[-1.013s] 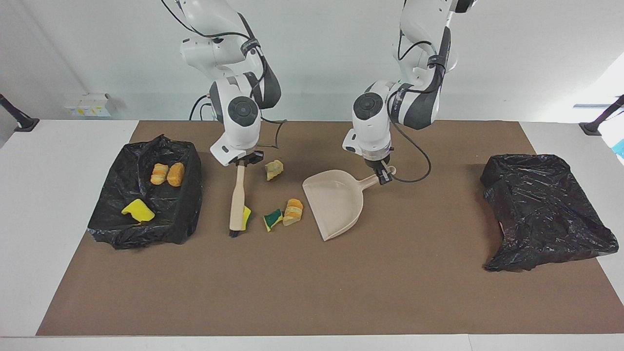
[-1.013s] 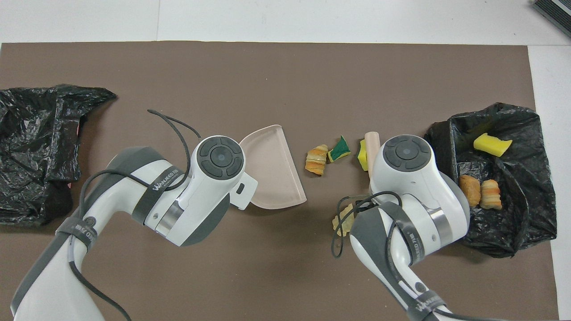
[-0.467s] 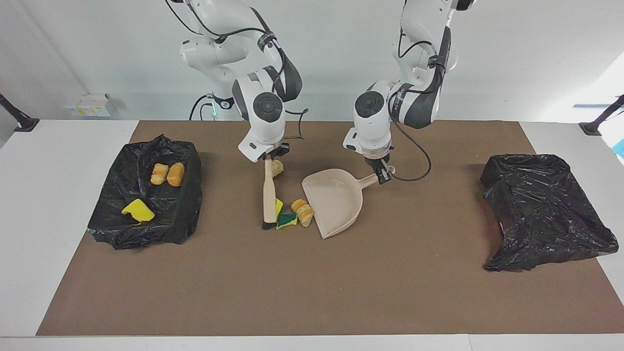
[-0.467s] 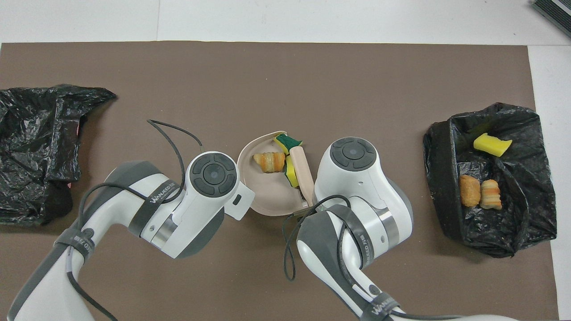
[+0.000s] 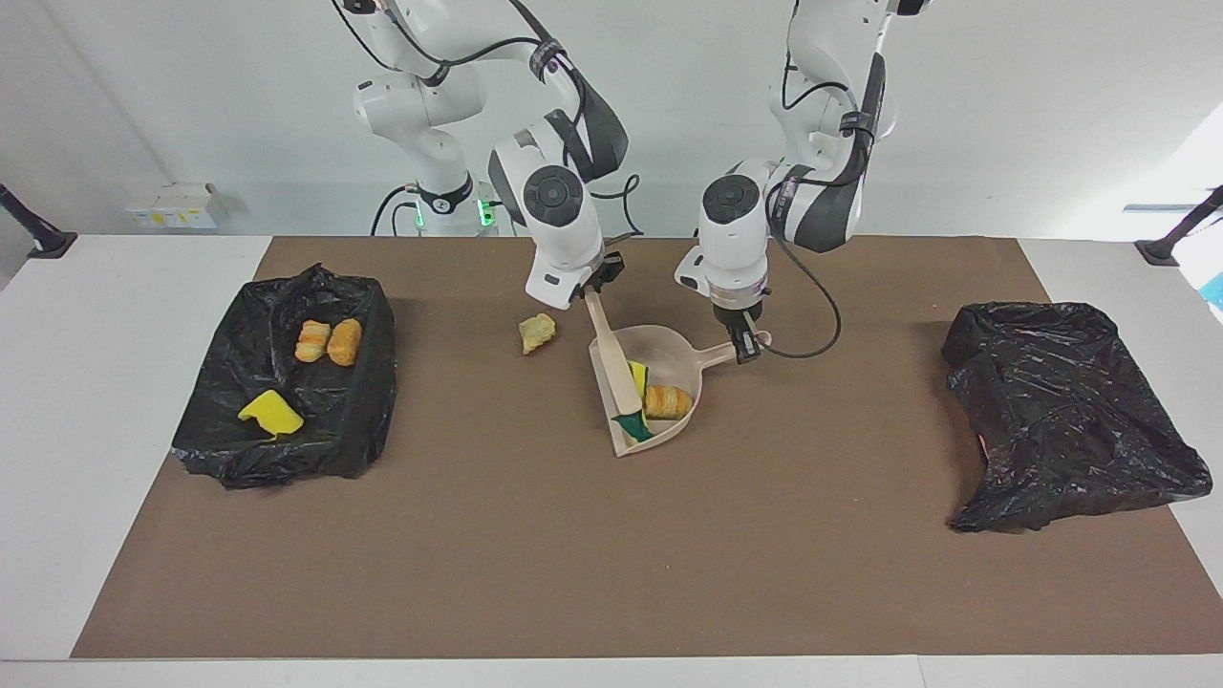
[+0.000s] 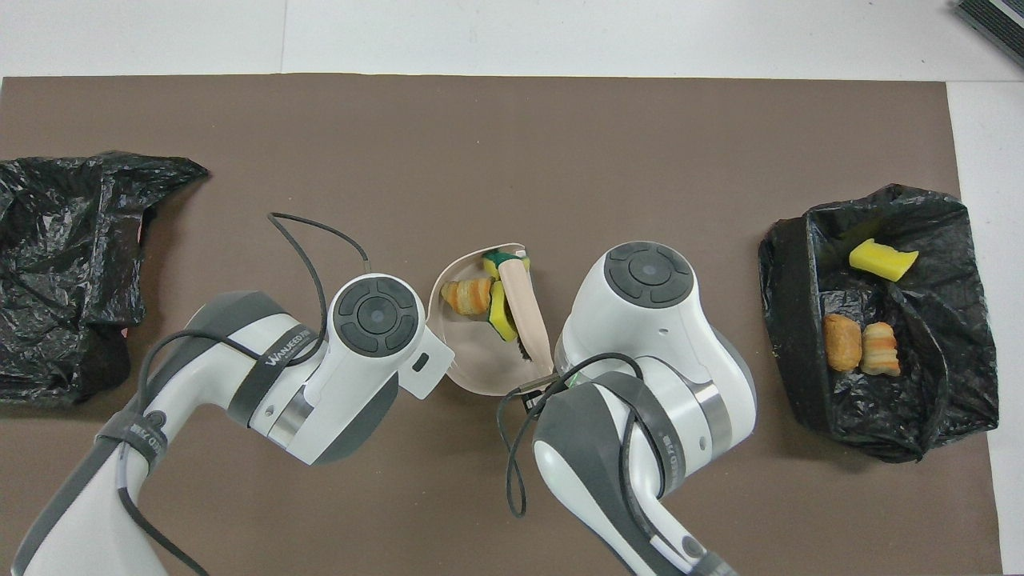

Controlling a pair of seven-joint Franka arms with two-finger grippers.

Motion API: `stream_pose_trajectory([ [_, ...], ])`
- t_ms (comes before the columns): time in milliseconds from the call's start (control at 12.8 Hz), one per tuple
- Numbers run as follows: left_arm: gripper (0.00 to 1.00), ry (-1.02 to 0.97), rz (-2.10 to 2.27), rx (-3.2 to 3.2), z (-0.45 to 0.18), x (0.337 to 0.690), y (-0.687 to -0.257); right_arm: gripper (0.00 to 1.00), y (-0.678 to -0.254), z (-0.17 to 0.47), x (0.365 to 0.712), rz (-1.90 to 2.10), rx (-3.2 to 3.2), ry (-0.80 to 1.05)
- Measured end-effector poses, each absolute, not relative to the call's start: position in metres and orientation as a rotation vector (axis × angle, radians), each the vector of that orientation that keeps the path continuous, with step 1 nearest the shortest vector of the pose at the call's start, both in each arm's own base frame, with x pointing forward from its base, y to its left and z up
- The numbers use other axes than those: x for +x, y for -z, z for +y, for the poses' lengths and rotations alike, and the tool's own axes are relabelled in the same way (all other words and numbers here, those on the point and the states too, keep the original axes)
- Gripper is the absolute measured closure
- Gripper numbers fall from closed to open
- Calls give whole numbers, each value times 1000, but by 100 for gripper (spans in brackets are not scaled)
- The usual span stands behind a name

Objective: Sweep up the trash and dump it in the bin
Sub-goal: 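Sweep remaining trash toward the dustpan with the right gripper's brush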

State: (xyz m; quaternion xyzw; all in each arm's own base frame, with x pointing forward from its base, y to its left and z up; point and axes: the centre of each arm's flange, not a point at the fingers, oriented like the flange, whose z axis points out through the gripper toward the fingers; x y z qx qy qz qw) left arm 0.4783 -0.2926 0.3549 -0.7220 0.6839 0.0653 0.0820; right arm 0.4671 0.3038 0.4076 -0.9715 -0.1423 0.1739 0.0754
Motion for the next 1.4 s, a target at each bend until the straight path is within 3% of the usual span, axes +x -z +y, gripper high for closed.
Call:
stream_pose_trajectory([
  [234, 69, -210, 2165, -2078, -288, 480, -354, 74, -436, 305, 444, -366, -2946, -552],
  [701, 69, -228, 2356, -1889, -286, 481, -353, 74, -439, 322, 418, -133, -3026, -578],
  [1402, 69, -235, 2361, -1886, -286, 478, -351, 74, -389, 214, 363, 149, -3315, -509],
])
